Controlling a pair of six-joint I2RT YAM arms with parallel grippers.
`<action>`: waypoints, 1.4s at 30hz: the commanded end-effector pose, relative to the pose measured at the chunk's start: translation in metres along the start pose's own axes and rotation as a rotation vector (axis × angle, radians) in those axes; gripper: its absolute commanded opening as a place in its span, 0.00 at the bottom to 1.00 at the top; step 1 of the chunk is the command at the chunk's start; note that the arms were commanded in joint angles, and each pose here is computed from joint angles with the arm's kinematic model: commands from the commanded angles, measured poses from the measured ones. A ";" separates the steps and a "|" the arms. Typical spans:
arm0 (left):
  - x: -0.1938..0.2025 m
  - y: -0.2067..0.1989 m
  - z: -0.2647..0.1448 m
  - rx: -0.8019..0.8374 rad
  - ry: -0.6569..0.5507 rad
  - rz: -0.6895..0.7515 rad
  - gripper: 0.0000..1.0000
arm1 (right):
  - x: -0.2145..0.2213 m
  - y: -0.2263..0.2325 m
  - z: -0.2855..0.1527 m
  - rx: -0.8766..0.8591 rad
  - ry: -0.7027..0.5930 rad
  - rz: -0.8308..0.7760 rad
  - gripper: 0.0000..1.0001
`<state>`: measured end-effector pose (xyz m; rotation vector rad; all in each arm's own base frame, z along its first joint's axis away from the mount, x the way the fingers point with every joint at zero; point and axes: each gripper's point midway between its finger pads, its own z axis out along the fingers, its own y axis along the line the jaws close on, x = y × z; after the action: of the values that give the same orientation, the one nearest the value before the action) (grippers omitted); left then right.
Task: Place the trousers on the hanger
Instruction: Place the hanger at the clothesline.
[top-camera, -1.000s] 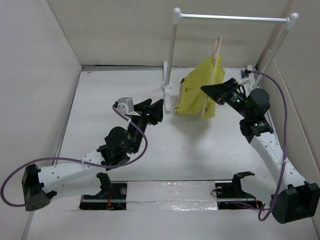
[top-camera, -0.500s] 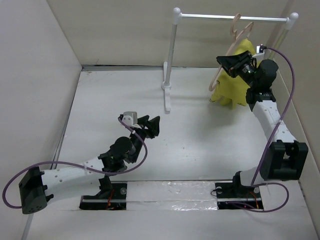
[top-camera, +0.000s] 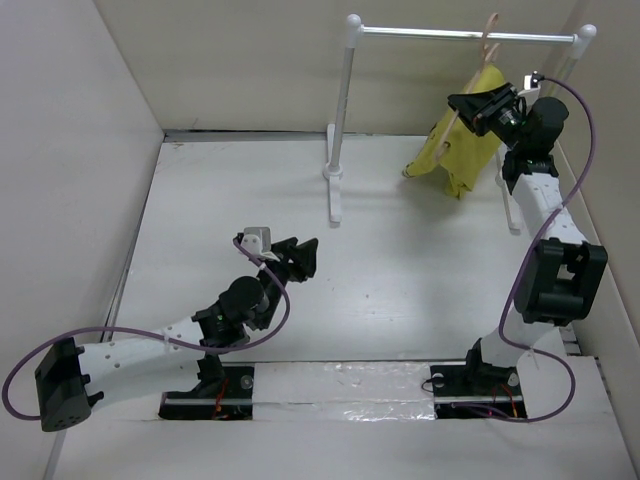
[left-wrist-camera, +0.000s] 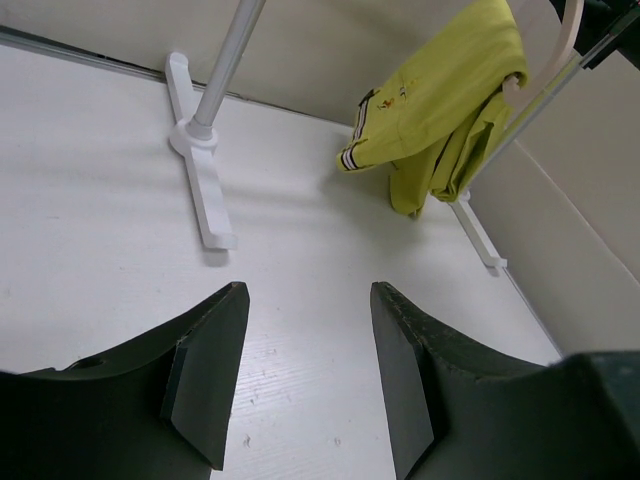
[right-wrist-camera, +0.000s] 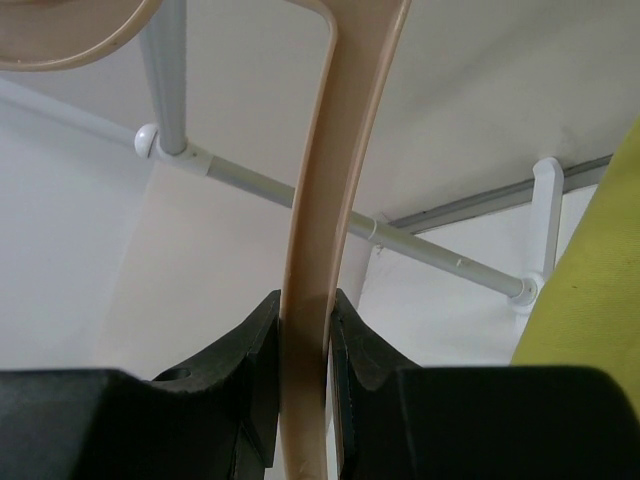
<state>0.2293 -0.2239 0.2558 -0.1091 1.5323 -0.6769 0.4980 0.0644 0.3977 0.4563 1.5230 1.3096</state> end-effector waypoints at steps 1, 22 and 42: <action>-0.004 -0.002 0.000 0.005 -0.009 -0.038 0.48 | -0.034 0.081 -0.008 -0.230 -0.077 -0.242 0.00; -0.009 -0.007 0.008 -0.024 -0.015 -0.019 0.48 | -0.024 -0.004 -0.015 -0.149 -0.021 -0.194 0.18; -0.032 -0.017 0.018 -0.070 -0.027 -0.005 0.54 | -0.027 -0.007 -0.090 0.134 -0.224 -0.450 1.00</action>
<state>0.2403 -0.2331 0.2760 -0.1237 1.5569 -0.6161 0.4492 0.0095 0.3928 0.2977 1.4531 0.9304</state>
